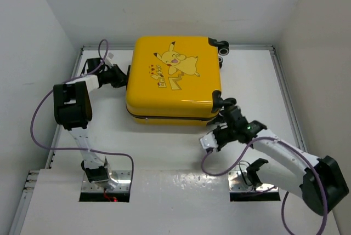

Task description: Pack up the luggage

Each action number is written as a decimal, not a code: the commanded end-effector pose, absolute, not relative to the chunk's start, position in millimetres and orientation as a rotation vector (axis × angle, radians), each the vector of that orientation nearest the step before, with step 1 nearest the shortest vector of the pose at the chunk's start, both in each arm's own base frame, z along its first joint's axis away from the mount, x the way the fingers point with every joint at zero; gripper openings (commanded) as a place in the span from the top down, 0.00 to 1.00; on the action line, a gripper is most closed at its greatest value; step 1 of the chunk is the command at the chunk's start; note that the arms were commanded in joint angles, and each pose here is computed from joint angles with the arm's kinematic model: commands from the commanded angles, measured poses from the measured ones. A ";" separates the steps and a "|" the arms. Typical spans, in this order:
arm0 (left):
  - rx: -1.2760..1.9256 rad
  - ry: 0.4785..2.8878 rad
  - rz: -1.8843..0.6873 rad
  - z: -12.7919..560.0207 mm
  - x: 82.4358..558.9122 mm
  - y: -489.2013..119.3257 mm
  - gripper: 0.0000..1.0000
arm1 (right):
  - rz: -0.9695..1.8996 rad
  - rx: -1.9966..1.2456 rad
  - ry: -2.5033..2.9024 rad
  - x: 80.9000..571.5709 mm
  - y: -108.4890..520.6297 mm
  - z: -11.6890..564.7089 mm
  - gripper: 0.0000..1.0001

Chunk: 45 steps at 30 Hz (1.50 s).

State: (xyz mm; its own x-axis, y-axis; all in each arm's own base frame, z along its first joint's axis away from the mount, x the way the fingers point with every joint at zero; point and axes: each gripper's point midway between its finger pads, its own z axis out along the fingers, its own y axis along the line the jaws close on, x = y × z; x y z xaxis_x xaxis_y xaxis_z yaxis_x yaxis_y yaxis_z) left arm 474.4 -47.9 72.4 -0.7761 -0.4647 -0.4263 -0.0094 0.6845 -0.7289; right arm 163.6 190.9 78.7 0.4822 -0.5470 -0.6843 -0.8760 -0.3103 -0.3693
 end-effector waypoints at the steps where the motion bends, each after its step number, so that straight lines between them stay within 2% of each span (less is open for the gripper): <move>1: -0.705 2.503 -0.892 12.3 425.9 -19.2 1.00 | 0.203 -1.959 1.071 204.0 206.1 61.9 1.00; 3: -0.706 2.489 -0.902 14.1 427.5 -16.4 1.00 | 0.098 -2.039 1.179 196.2 191.5 19.5 1.00; 4: -0.706 2.489 -0.902 14.1 427.5 -16.4 1.00 | 0.008 -1.931 1.094 219.3 209.4 37.7 1.00; 7: -0.736 2.481 -0.913 13.9 421.2 -9.6 1.00 | -0.157 -1.870 1.143 240.8 200.2 27.0 1.00; 11: -0.780 2.479 -0.856 10.2 412.9 9.9 1.00 | -0.341 -1.650 1.209 299.9 204.5 46.4 1.00; 13: -0.796 2.496 -0.798 11.9 407.2 18.2 1.00 | -0.381 -1.577 1.225 327.4 208.6 59.3 1.00; 16: -0.787 2.480 -0.577 19.4 409.0 46.9 1.00 | -0.419 -1.489 1.215 360.4 217.9 72.2 1.00; 18: -0.788 2.467 -0.475 24.8 414.5 61.2 1.00 | -0.424 -1.487 1.234 370.7 218.6 65.1 1.00; 23: -0.785 2.497 -0.398 18.6 421.5 73.8 1.00 | -0.420 -1.443 1.219 396.4 226.1 79.3 1.00; 24: -0.771 2.501 -0.401 21.2 426.3 70.6 0.94 | -0.407 -1.443 1.209 395.7 228.1 82.3 1.00; 25: -0.780 2.517 -0.403 19.8 422.4 69.3 0.74 | -0.391 -1.451 1.207 393.1 229.2 79.5 1.00; 28: -0.744 2.521 -0.361 21.8 423.8 55.1 0.53 | -0.353 -1.459 1.201 386.0 228.9 78.4 1.00; 33: -0.780 2.521 -0.357 9.7 428.7 27.9 0.49 | -0.295 -1.447 1.232 376.5 230.9 74.0 1.00; 35: -0.768 2.534 -0.332 -0.4 436.2 20.4 0.53 | -0.208 -1.377 1.313 377.2 228.5 84.0 1.00; 36: -0.756 2.541 -0.335 -2.6 439.5 16.2 0.57 | -0.154 -1.382 1.452 370.3 212.5 62.8 1.00; 37: -0.757 2.544 -0.335 -6.9 445.2 17.0 0.64 | -0.135 -1.327 1.446 371.0 211.7 86.7 1.00; 38: -0.757 2.544 -0.335 -8.4 448.1 17.4 0.85 | -0.062 -1.272 1.504 370.9 204.3 87.8 0.99; 39: -0.768 2.541 -0.338 -9.4 450.4 17.4 0.95 | 0.008 -1.232 1.579 360.0 198.3 88.3 0.97; 40: -0.763 2.528 -0.339 -5.2 455.2 18.2 1.00 | 0.051 -1.196 1.608 352.9 192.8 96.3 0.94; 41: -0.768 2.539 -0.338 -10.4 453.8 17.9 1.00 | 0.197 -1.099 1.640 341.3 198.7 108.2 0.91; 44: -0.754 2.523 -0.364 -3.5 460.7 15.8 1.00 | 0.328 -0.845 1.823 330.6 168.5 112.4 0.81; 45: -0.739 2.527 -0.373 -3.2 460.6 14.6 1.00 | 0.342 -0.795 1.850 328.6 162.7 112.5 0.73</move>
State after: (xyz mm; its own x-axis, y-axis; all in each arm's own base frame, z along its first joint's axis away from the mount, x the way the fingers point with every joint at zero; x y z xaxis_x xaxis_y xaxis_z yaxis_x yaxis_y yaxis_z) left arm 482.4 7.2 63.5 -0.7058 -0.5243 -0.4763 -0.2964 0.8293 -0.4737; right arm 350.6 162.7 116.3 0.0054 -0.5769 -0.8168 -0.6553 0.6149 -0.4386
